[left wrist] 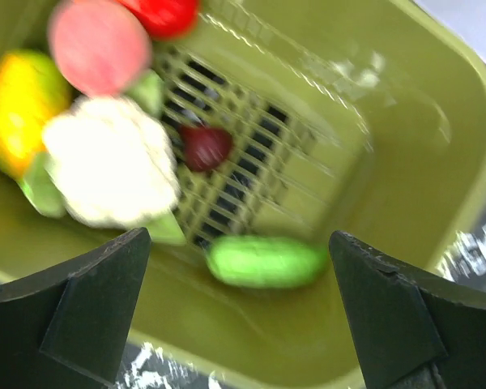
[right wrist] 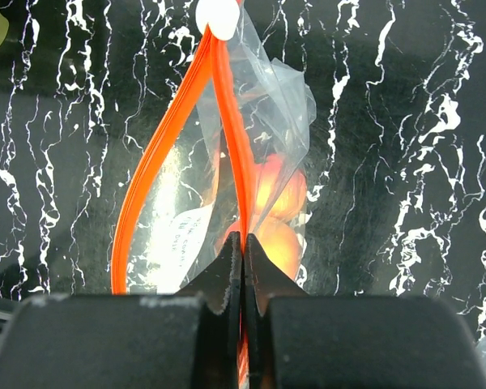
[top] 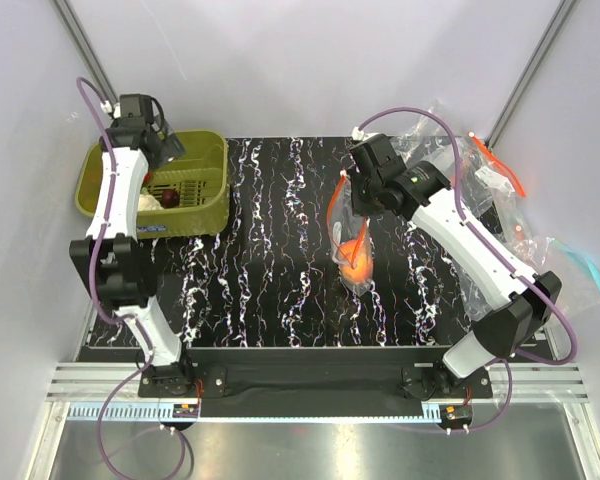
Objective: Place the food in the zip-top bag and seal the zipper
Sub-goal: Pick up the fake fruit from the bin.
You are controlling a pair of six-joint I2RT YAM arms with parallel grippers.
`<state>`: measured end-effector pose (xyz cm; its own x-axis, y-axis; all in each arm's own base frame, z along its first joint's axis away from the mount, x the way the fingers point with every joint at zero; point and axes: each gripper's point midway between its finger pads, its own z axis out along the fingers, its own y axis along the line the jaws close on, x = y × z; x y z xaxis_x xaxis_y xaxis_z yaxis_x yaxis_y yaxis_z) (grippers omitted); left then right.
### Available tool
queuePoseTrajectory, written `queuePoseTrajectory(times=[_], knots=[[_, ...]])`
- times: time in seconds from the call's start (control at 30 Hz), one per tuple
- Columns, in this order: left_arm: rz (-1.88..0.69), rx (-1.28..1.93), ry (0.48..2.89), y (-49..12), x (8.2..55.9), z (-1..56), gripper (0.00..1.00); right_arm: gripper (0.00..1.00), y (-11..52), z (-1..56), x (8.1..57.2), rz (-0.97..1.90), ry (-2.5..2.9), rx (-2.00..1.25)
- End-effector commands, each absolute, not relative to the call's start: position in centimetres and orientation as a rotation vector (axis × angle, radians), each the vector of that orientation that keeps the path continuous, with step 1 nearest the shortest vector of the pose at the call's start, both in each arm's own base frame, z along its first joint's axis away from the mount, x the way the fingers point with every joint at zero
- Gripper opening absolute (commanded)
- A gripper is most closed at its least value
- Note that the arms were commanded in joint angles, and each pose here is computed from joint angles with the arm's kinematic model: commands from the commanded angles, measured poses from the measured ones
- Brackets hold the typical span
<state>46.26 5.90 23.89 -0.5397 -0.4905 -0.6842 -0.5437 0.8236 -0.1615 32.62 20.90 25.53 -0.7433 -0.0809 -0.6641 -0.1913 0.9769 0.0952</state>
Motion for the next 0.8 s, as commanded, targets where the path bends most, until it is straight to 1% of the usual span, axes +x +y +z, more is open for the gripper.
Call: queuePoseTrajectory(times=[0.0, 0.1, 0.3, 0.6, 0.77], knots=[[0.212, -0.784, 2.159, 9.6, 47.8, 25.7, 0.99, 0.0, 21.5, 27.0, 32.8, 0.264, 2.35, -0.21], [0.252, -0.832, 2.135, 12.0, 49.0, 25.2, 0.99, 0.0, 21.5, 27.0, 32.7, 0.267, 2.344, -0.227], [0.2, -0.913, 2.078, 14.8, 50.9, 23.2, 0.99, 0.0, 21.4, 26.4, 32.7, 0.25, 2.33, -0.279], [0.325, -0.848, 2.057, 18.0, 52.8, 21.8, 0.99, 0.0, 21.3, 24.9, 33.5, 0.209, 2.345, -0.309], [0.337, -0.909, 2.075, 19.8, 54.1, 18.6, 0.98, 0.0, 22.4, 23.3, 34.3, 0.226, 2.372, -0.349]])
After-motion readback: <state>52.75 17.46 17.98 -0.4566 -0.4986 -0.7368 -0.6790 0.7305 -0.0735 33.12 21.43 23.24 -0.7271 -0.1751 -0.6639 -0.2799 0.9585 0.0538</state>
